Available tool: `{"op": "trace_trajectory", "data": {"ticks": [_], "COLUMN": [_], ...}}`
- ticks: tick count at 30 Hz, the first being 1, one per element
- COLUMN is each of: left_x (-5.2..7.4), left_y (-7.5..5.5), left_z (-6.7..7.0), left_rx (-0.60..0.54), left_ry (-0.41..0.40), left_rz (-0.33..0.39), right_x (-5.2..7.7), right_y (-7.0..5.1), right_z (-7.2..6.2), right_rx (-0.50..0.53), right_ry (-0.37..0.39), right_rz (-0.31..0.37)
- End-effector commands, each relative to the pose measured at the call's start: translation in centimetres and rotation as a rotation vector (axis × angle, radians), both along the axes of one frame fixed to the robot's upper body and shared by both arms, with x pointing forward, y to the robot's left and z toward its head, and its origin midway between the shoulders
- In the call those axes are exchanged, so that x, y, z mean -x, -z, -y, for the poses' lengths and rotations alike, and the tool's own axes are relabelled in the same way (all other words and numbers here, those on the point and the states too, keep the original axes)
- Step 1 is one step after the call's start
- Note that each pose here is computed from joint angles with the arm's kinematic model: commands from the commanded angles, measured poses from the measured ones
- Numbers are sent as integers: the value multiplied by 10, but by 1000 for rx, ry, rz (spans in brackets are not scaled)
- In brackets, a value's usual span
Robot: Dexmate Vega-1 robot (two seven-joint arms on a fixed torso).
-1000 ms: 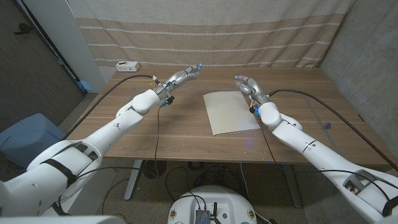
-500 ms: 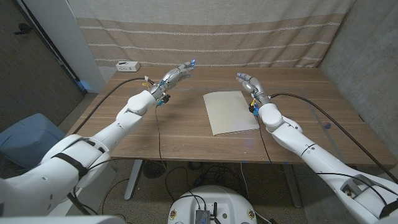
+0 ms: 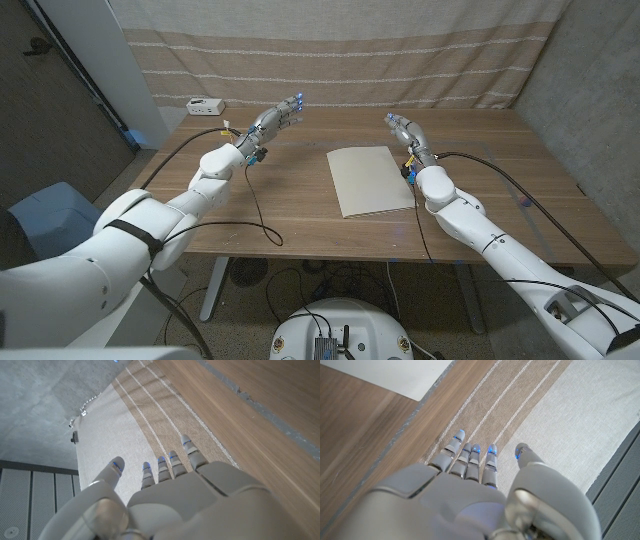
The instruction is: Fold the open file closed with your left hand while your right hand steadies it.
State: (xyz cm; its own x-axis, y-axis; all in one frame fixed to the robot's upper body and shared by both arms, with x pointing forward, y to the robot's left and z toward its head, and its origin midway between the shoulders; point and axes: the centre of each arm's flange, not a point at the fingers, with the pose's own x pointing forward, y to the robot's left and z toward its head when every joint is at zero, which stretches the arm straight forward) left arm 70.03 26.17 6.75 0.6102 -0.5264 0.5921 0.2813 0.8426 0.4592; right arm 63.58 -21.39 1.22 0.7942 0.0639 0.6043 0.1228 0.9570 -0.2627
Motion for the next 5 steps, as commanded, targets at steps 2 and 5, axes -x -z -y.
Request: {"op": "trace_trajectory", "data": {"ticks": [2,5], "left_x": [-10,-11], "left_y": [8,10], "left_z": [0,3], "left_rx": [195,229], "left_ry": [25,26], "left_rz": [-70,-73], "right_x": [8,9], "right_y": [2,5], "right_z": [0,-2], "right_rx": [-72,-77], "right_ry": [12,8], "right_rz": [26,31]}}
